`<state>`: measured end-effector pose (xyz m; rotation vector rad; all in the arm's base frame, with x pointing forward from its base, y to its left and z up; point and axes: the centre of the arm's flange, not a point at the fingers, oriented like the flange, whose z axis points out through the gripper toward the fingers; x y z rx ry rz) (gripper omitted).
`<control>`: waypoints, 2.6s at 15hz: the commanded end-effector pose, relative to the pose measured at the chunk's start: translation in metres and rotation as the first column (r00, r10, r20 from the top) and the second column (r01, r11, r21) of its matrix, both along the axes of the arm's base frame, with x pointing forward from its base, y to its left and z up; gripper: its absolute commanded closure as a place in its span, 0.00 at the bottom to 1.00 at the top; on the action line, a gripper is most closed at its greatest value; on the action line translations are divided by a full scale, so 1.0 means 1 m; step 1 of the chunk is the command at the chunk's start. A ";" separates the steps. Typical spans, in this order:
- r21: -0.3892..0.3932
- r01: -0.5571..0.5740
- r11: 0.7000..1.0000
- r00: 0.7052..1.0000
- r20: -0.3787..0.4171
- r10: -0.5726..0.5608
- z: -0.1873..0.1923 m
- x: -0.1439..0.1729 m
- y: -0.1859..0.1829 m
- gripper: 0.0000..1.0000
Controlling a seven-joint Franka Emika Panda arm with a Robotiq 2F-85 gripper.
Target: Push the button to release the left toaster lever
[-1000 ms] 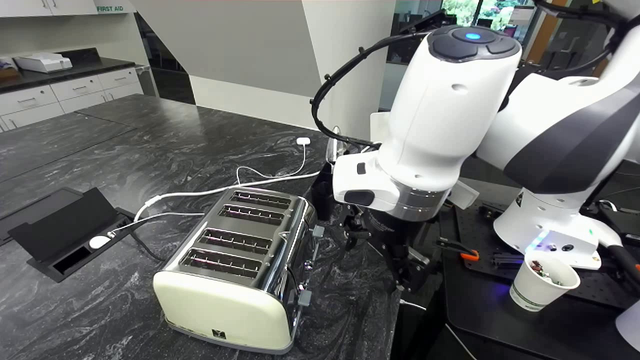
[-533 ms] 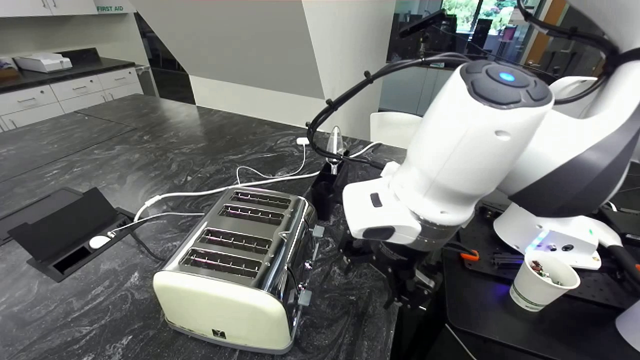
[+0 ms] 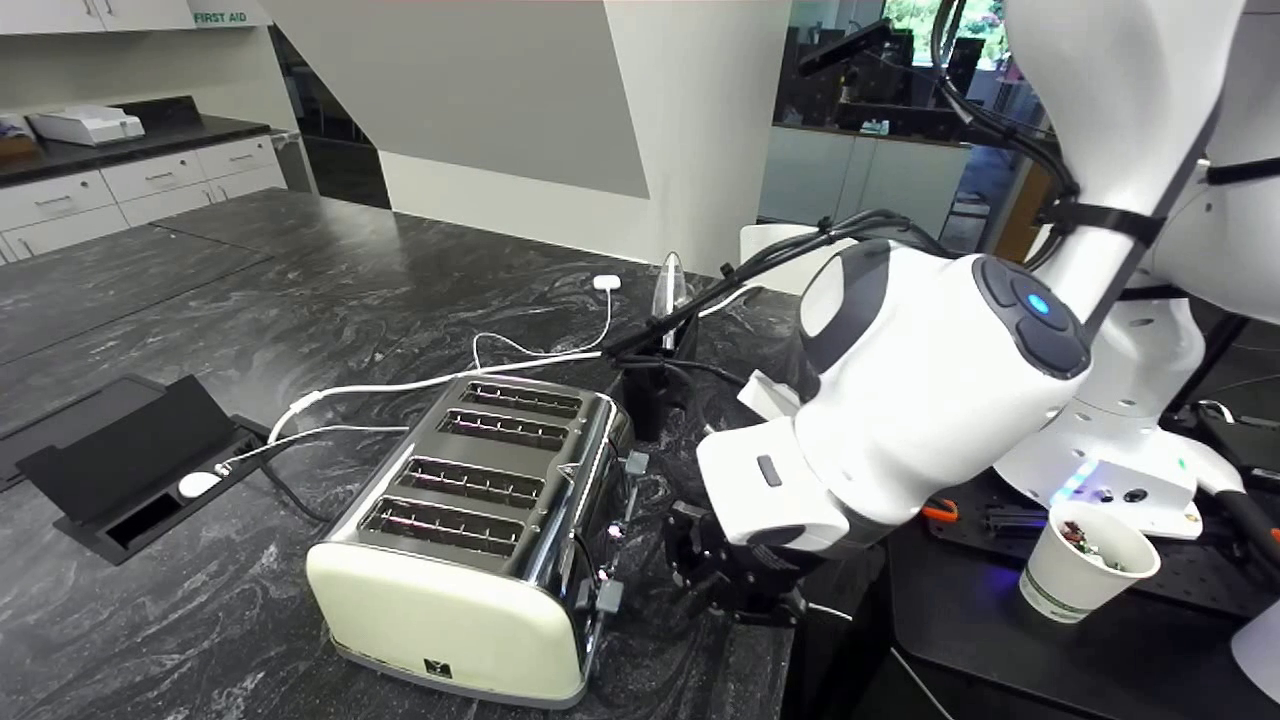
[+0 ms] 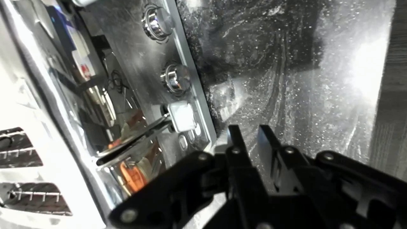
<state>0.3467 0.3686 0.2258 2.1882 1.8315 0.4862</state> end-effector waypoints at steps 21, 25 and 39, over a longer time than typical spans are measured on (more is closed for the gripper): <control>0.050 0.069 0.996 0.989 0.124 -0.075 -0.067 -0.008 0.030 1.00; 0.034 0.100 0.994 0.971 0.213 -0.105 -0.074 -0.001 0.034 1.00; -0.020 0.149 0.989 0.940 0.313 -0.135 -0.101 0.005 0.043 1.00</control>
